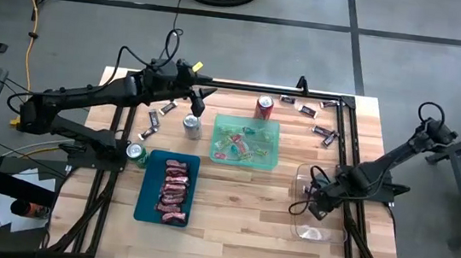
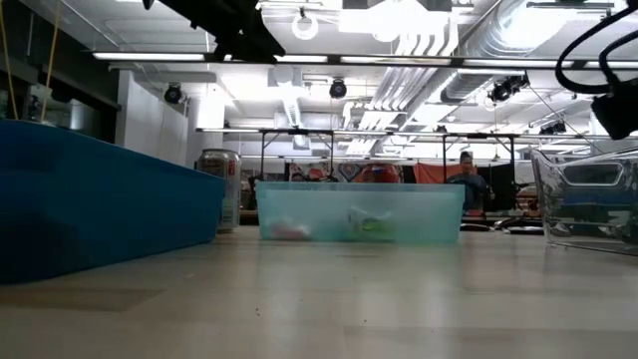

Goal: Organize candy in baskets
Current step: Put the white brown chocolate into the transparent bin

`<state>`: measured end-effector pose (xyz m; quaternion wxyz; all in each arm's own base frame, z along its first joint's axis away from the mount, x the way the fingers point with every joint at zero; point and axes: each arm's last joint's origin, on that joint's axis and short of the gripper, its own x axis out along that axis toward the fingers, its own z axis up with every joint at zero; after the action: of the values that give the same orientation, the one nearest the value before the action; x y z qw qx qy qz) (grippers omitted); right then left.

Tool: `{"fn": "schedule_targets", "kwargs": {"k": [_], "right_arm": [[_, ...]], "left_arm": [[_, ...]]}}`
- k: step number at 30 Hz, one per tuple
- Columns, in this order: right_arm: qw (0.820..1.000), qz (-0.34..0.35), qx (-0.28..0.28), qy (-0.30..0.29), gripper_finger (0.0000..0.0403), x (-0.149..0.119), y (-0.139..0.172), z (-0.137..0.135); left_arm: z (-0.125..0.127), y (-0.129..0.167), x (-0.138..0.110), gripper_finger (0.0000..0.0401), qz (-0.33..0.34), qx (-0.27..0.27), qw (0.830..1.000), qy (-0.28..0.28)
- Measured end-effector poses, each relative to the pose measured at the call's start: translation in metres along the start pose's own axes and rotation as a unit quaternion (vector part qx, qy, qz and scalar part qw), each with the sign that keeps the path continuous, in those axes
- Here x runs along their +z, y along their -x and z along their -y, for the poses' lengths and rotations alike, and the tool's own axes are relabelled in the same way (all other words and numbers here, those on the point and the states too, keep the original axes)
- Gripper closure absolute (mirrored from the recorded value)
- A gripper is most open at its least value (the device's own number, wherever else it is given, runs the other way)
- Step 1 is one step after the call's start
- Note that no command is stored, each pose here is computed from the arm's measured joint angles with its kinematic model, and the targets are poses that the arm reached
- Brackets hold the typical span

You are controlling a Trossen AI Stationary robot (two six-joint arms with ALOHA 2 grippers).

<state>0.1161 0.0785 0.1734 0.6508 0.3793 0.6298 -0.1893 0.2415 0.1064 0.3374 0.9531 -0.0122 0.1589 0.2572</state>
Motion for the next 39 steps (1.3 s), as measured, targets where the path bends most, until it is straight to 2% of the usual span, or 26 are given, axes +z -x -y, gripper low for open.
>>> {"fn": "schedule_targets", "kwargs": {"k": [4,10,16,25,33,39], "right_arm": [[0.999,0.033,-0.002,-0.031,0.0403,0.007,0.001,0.001],[0.998,0.042,-0.004,-0.055,0.0403,0.014,0.002,0.003],[0.995,0.046,-0.042,-0.082,0.0403,0.02,-0.006,0.004],[0.998,0.012,-0.034,0.053,0.0403,0.024,-0.004,-0.02],[0.988,-0.03,-0.139,0.055,0.0403,0.024,-0.018,-0.01],[0.98,0.003,-0.196,0.046,0.0388,0.026,-0.008,-0.012]], "left_arm": [[0.0,0.0,0.0,0.024,0.0,0.0,1.0,-0.002],[0.0,0.0,0.0,0.024,0.0,0.006,1.0,-0.022],[-0.001,0.0,0.0,0.024,0.0,0.007,1.0,-0.022],[-0.001,0.0,0.0,0.024,0.0,0.008,0.999,-0.044],[-0.001,0.0,0.0,0.024,-0.001,0.008,0.999,-0.045],[-0.001,0.0,0.0,0.024,-0.001,0.008,0.999,-0.045]]}}
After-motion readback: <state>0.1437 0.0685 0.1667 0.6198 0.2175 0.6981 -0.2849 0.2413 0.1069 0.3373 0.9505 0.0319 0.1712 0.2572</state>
